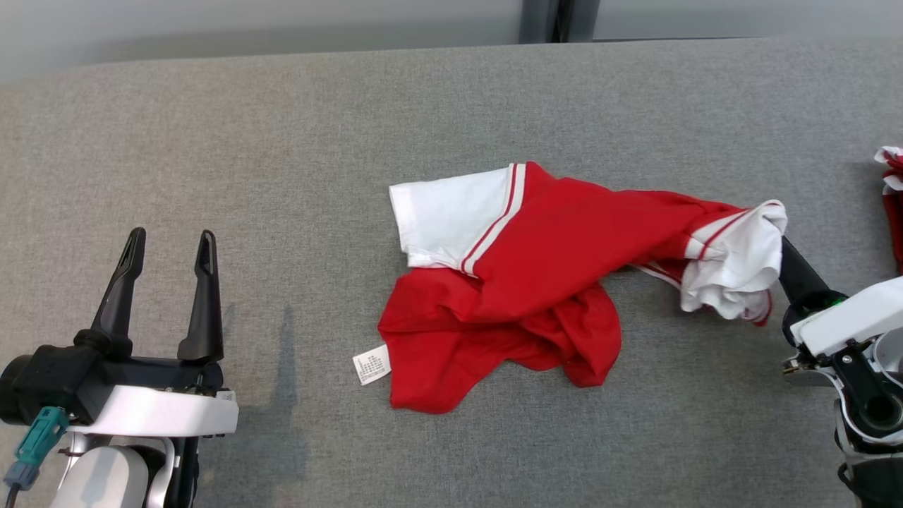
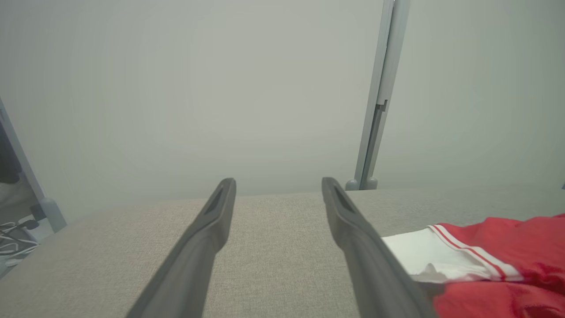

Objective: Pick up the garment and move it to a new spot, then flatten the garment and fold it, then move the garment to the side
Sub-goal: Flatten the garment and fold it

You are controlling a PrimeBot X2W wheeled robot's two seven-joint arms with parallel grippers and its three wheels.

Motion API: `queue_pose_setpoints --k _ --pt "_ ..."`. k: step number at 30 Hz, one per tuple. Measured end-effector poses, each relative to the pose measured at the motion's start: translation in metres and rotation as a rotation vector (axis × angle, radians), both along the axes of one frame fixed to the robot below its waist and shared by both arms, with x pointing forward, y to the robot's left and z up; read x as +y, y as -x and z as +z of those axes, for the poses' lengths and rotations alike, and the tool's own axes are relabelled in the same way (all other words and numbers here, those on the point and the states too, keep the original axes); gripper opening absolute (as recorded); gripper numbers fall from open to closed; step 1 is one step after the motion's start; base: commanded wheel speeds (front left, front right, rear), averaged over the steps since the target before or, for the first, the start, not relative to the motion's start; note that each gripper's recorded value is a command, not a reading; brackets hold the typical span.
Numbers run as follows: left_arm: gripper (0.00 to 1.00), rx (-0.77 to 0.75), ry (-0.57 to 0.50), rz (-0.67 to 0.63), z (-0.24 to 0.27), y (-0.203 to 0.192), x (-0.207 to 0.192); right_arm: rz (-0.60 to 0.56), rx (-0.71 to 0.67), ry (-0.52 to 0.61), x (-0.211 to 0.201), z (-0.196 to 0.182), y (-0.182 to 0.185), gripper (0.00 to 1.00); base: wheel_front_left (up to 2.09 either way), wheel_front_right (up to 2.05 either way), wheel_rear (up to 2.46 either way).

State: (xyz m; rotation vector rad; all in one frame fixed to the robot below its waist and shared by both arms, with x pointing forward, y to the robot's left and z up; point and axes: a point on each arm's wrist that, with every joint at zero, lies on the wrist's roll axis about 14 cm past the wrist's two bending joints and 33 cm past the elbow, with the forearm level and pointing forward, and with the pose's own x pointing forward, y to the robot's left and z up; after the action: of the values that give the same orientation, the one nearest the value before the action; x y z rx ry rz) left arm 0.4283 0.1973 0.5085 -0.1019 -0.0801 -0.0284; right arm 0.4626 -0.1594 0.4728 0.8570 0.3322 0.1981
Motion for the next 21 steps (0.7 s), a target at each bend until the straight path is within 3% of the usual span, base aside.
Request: queue_pose_setpoints --k 5,6,7,8,16,21 --pt "1.0 0.02 -0.002 0.0 -0.007 -0.001 0.001 -0.068 0.08 0.012 -0.017 -0.034 -0.006 0.0 0.0 0.0 0.0" --pt "1.0 0.023 -0.002 0.0 -0.008 -0.001 0.001 -0.071 0.088 0.017 -0.016 -0.039 -0.007 0.25 0.0 0.0 0.0" --pt "1.0 0.024 -0.003 -0.002 -0.009 -0.002 0.001 -0.073 0.097 0.026 -0.016 -0.043 -0.007 0.8 0.0 0.0 0.0" --pt "1.0 0.026 -0.004 -0.002 -0.01 -0.003 0.001 -0.077 0.104 0.03 -0.016 -0.048 -0.006 1.0 0.0 0.0 0.0" --pt "1.0 0.027 -0.006 -0.006 -0.011 -0.006 0.001 -0.167 0.082 0.07 -0.035 -0.059 0.008 1.0 0.0 0.0 0.0" --pt "1.0 0.018 -0.012 -0.009 -0.007 -0.007 0.001 -0.255 -0.021 0.114 -0.056 -0.042 0.021 1.0 0.0 0.0 0.0"
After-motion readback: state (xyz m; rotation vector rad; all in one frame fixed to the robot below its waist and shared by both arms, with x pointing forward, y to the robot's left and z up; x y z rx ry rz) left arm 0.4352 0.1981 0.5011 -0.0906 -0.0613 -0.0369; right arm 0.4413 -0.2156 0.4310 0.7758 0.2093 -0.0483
